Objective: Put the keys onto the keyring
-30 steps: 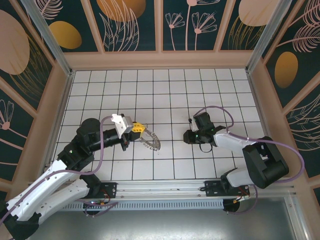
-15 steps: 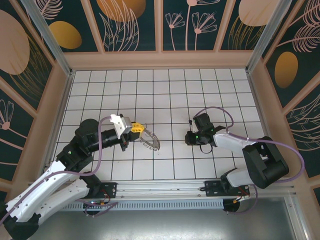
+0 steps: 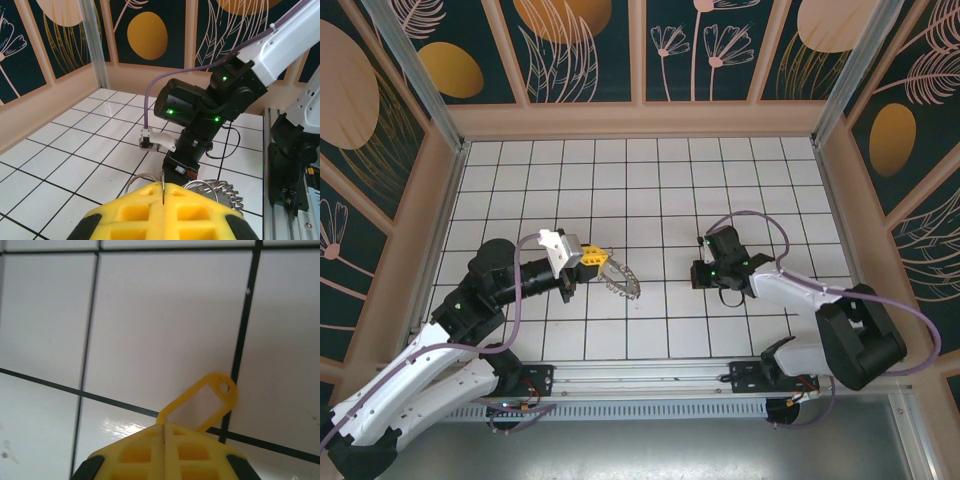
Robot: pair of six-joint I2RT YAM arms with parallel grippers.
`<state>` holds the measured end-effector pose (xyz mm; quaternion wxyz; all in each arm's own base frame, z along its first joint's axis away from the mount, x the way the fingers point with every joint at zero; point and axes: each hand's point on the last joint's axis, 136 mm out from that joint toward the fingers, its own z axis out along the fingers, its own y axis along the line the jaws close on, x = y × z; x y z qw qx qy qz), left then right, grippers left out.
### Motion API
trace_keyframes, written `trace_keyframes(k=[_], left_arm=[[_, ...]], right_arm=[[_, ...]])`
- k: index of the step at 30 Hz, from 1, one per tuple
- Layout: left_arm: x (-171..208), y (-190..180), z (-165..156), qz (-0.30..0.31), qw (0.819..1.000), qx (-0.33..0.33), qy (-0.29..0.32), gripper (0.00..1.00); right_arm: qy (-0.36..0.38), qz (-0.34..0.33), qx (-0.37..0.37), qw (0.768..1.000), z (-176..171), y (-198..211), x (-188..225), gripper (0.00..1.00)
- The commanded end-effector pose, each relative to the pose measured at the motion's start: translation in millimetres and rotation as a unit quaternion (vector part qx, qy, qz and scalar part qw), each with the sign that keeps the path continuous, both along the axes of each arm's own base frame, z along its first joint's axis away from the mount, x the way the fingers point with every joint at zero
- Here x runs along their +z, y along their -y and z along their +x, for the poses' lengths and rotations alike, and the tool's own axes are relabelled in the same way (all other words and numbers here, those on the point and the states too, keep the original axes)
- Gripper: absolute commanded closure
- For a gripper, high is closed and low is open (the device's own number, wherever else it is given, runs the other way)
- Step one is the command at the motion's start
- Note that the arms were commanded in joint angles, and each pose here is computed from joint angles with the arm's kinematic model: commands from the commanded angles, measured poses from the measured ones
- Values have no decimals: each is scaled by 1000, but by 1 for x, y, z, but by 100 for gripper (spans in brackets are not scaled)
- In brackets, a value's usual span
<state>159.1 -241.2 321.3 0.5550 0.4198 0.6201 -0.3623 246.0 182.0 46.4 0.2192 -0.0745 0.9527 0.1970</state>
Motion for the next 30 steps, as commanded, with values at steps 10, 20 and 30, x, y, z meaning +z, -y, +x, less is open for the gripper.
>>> trace_keyframes(k=[10, 20, 30], left_arm=[[15, 1, -5, -20, 1000, -12, 18, 100], [17, 0, -6, -23, 999, -13, 20, 100], [18, 0, -7, -26, 999, -15, 20, 100]], right_arm=[[45, 18, -95, 994, -2, 0, -9, 100], [27, 17, -115, 993, -11, 9, -16, 92], [44, -15, -109, 993, -10, 18, 14, 75]])
